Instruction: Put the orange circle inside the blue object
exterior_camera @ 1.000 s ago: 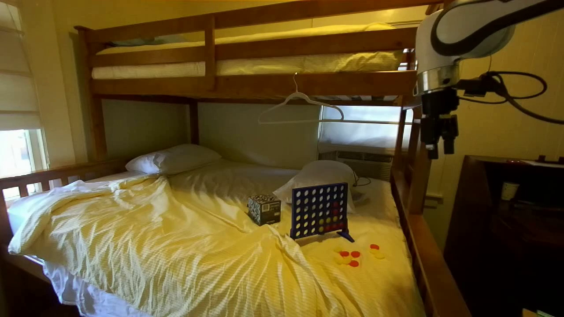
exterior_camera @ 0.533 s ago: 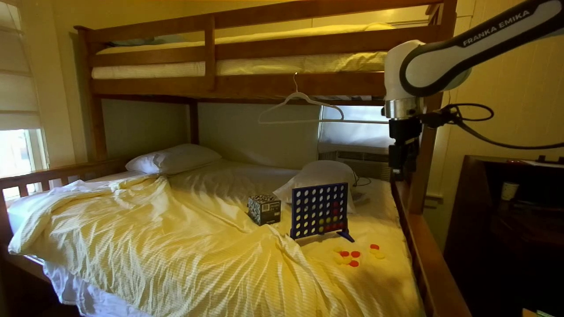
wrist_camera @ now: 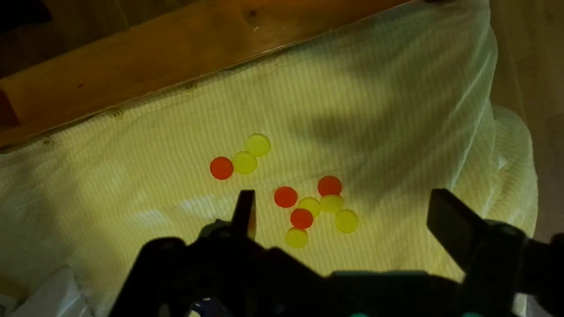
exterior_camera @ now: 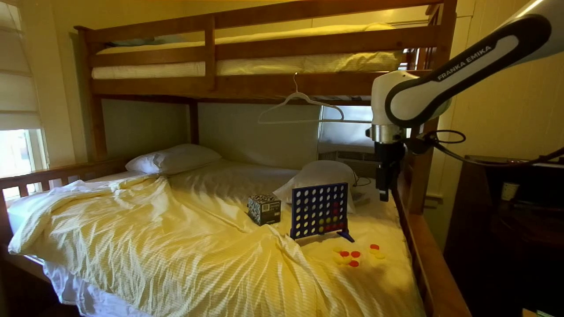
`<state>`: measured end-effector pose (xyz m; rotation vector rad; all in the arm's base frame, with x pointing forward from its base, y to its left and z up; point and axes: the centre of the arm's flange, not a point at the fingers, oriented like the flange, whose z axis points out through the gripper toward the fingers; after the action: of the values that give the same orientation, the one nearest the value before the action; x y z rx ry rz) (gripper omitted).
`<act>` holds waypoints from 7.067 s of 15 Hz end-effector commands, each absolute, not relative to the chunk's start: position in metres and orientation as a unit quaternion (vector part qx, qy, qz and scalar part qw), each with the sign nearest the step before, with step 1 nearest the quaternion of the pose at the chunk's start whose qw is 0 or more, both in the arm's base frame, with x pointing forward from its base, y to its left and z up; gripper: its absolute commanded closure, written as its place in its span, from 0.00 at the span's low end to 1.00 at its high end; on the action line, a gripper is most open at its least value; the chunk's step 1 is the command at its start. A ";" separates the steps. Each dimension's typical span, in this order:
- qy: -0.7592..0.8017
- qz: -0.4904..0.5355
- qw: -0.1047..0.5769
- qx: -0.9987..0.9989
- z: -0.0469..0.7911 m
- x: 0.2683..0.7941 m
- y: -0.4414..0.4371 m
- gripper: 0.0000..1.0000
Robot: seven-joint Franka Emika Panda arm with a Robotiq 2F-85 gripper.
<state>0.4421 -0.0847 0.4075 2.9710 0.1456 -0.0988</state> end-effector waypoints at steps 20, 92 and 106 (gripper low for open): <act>0.230 0.002 -0.013 0.973 0.273 0.515 -0.100 0.00; 0.150 -0.008 -0.050 0.987 0.145 0.563 -0.085 0.25; 0.128 -0.020 -0.027 0.991 0.146 0.563 -0.084 0.89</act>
<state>0.5710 -0.0869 0.1404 3.1854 0.4401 -0.0262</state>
